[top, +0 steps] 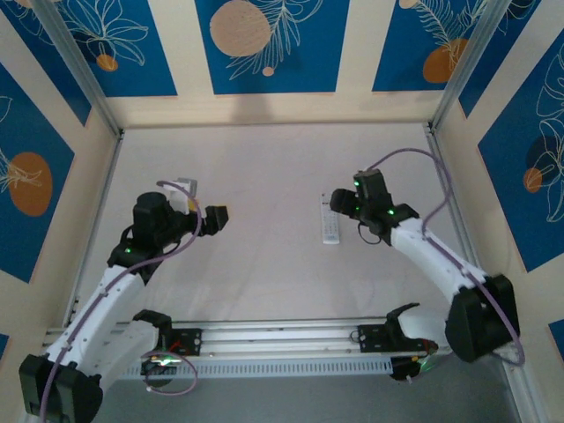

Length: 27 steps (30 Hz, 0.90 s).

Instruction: Load the batteries into the remote control

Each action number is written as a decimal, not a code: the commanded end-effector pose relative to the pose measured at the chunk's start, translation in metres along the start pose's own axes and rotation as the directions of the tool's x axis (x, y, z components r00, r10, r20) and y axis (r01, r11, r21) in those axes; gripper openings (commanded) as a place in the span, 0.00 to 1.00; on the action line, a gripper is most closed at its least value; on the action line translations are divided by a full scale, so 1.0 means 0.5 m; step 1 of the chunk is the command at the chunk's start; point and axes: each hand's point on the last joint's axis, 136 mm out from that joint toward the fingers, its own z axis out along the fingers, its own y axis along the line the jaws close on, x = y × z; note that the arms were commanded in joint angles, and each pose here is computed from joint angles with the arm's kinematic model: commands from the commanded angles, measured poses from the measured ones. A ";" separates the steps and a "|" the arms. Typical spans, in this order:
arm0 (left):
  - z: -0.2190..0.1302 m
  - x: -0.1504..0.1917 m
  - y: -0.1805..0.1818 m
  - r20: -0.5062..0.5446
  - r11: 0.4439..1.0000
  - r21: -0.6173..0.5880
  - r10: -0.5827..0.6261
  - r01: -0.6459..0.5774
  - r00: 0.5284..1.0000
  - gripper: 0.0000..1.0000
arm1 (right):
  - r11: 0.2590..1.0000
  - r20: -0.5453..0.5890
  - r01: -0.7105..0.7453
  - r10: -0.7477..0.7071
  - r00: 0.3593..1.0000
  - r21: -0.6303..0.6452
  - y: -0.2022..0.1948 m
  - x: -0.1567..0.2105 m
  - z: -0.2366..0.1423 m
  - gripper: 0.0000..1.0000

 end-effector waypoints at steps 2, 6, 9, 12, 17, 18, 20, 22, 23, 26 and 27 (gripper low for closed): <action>-0.011 -0.017 0.107 0.141 0.957 -0.285 0.091 -0.048 0.986 1.00 | 0.972 0.209 -0.009 -0.041 0.977 0.236 -0.126 -0.050 -0.026 0.76; -0.016 0.009 0.183 0.133 0.873 -0.475 0.199 -0.114 0.971 1.00 | 0.920 0.358 0.000 -0.153 0.921 0.393 -0.206 -0.085 -0.010 0.77; -0.003 0.031 0.220 0.074 0.805 -0.552 0.306 -0.217 0.949 1.00 | 0.939 0.383 0.026 -0.164 0.909 0.342 -0.224 -0.076 0.042 0.79; 0.020 0.054 0.256 0.006 0.735 -0.609 0.380 -0.298 0.925 1.00 | 0.935 0.406 -0.046 -0.108 0.907 0.352 -0.270 -0.076 0.090 0.79; 0.069 0.080 0.295 -0.016 0.720 -0.608 0.409 -0.333 0.913 1.00 | 0.956 0.445 0.027 -0.161 0.881 0.292 -0.253 -0.093 0.116 0.81; 0.078 0.079 0.299 -0.008 0.726 -0.602 0.410 -0.332 0.912 1.00 | 0.966 0.427 0.058 -0.164 0.889 0.252 -0.244 -0.084 0.120 0.81; 0.098 0.070 0.303 0.010 0.754 -0.571 0.400 -0.323 0.916 1.00 | 0.984 0.448 0.081 -0.146 0.882 0.159 -0.234 -0.081 0.116 0.87; 0.113 0.061 0.315 0.049 0.790 -0.548 0.358 -0.275 0.933 1.00 | 0.987 0.448 0.094 -0.143 0.883 0.129 -0.232 -0.081 0.118 0.88; 0.126 0.057 0.320 0.065 0.821 -0.519 0.314 -0.237 0.947 1.00 | 0.988 0.435 0.112 -0.149 0.888 0.110 -0.225 -0.076 0.123 1.00; 0.165 0.079 0.339 0.078 0.861 -0.459 0.285 -0.220 0.955 1.00 | 0.987 0.429 0.151 -0.163 0.888 0.062 -0.210 -0.071 0.129 1.00; 0.165 0.084 0.346 0.103 0.866 -0.453 0.287 -0.212 0.952 1.00 | 0.984 0.412 0.180 -0.170 0.895 0.016 -0.198 -0.060 0.138 0.99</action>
